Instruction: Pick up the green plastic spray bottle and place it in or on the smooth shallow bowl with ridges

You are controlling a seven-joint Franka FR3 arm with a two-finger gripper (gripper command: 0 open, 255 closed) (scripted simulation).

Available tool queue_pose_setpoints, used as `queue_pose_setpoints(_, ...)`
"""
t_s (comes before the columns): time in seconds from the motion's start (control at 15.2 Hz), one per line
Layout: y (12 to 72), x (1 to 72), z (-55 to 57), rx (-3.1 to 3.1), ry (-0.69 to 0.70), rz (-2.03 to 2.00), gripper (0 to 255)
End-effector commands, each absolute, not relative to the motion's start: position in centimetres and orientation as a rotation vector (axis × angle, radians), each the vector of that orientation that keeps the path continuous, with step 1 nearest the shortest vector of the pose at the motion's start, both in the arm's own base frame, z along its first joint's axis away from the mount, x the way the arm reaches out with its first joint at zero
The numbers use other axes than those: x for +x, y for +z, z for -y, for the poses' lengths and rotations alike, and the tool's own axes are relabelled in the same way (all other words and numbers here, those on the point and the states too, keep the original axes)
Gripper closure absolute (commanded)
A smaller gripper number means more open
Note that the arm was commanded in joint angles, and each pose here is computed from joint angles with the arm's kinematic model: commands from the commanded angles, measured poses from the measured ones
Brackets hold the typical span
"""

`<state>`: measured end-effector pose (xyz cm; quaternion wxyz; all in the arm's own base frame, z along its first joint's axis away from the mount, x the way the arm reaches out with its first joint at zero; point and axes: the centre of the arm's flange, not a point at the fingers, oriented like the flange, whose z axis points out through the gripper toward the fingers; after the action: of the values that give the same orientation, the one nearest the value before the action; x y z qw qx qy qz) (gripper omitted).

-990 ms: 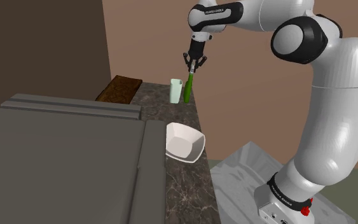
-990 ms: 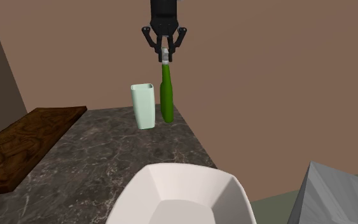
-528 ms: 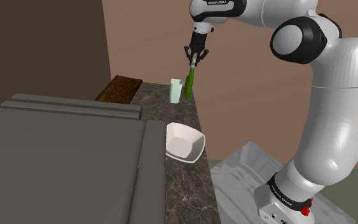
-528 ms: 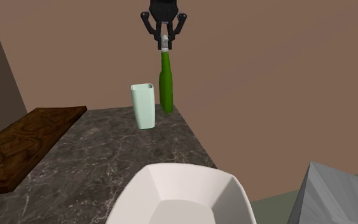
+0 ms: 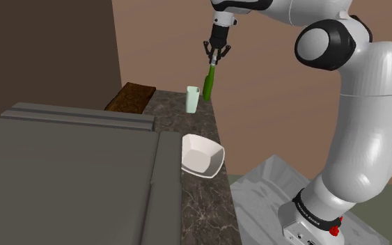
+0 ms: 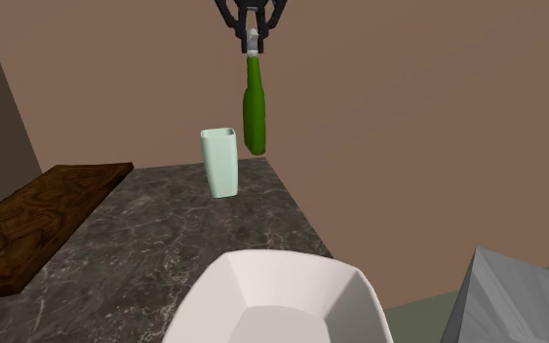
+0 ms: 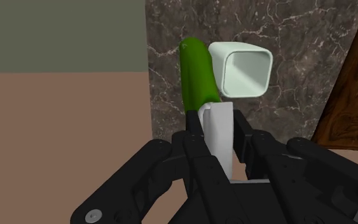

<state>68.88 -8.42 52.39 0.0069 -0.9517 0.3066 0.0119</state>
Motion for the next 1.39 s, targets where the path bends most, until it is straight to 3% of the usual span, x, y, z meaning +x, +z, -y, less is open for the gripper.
queue_pose_setpoints(0.0, 53.4, 68.9, 8.4, -2.977, 0.037, -0.959, 255)
queue_pose_setpoints(0.2, 54.6, 68.9, 8.4, -2.977, 0.037, -0.959, 255)
queue_pose_setpoints(1.32, 60.2, 53.1, -6.5, -2.977, 0.037, -0.959, 255)
